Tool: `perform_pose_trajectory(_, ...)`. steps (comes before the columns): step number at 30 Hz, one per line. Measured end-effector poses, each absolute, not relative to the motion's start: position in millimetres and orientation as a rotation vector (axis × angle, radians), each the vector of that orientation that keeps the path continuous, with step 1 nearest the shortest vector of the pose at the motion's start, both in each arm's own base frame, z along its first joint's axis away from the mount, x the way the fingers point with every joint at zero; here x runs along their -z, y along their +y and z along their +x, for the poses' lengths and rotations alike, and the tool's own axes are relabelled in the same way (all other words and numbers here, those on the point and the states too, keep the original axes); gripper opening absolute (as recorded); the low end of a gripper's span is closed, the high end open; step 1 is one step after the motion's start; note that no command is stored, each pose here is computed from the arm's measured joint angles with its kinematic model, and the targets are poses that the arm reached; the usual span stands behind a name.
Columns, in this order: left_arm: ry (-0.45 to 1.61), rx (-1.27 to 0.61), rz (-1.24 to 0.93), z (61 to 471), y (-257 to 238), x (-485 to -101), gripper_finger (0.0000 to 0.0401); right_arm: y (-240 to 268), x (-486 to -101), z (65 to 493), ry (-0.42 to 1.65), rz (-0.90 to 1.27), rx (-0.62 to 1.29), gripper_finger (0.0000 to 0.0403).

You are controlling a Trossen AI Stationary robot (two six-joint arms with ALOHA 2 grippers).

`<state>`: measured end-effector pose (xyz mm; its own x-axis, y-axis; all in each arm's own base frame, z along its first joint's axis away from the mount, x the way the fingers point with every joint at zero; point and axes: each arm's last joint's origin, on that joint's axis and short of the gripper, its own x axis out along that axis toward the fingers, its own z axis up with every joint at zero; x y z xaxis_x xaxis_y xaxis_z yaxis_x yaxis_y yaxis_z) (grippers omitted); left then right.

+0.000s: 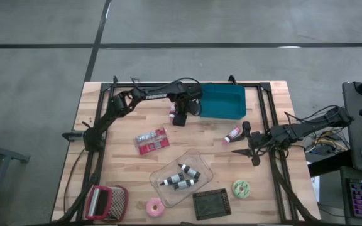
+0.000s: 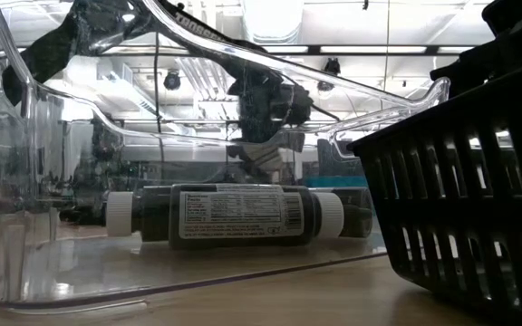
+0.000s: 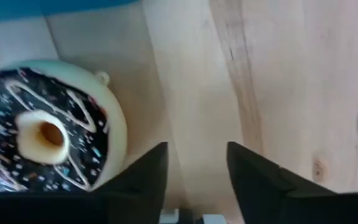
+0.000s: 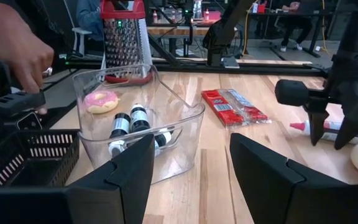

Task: Pick & Place Food Item
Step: Put the black donut into the black basket

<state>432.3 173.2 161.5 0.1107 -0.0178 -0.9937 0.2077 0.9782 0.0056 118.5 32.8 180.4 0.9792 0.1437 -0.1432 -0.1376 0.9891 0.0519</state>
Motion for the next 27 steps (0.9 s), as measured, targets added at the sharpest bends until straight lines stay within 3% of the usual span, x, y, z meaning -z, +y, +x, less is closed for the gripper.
perform_pose_trajectory(8, 1.459, 0.129, 0.166, 434, 171, -164, 0.0223, 33, -178, 118, 0.166, 0.04, -0.141, 0.0208)
perform_pose_trajectory(13, 1.43, 0.114, 0.171, 441, 167, -184, 0.0225, 33, -177, 118, 0.179, 0.057, -0.138, 0.0208)
perform_pose_trajectory(19, 1.245, 0.057, 0.157, 451, 183, -217, 0.0225, 33, -175, 118, 0.197, 0.053, -0.137, 0.0208)
perform_pose_trajectory(27, 1.21, 0.021, -0.022, 439, 212, -200, 0.0225, 32, -175, 118, 0.197, 0.049, -0.137, 0.0208)
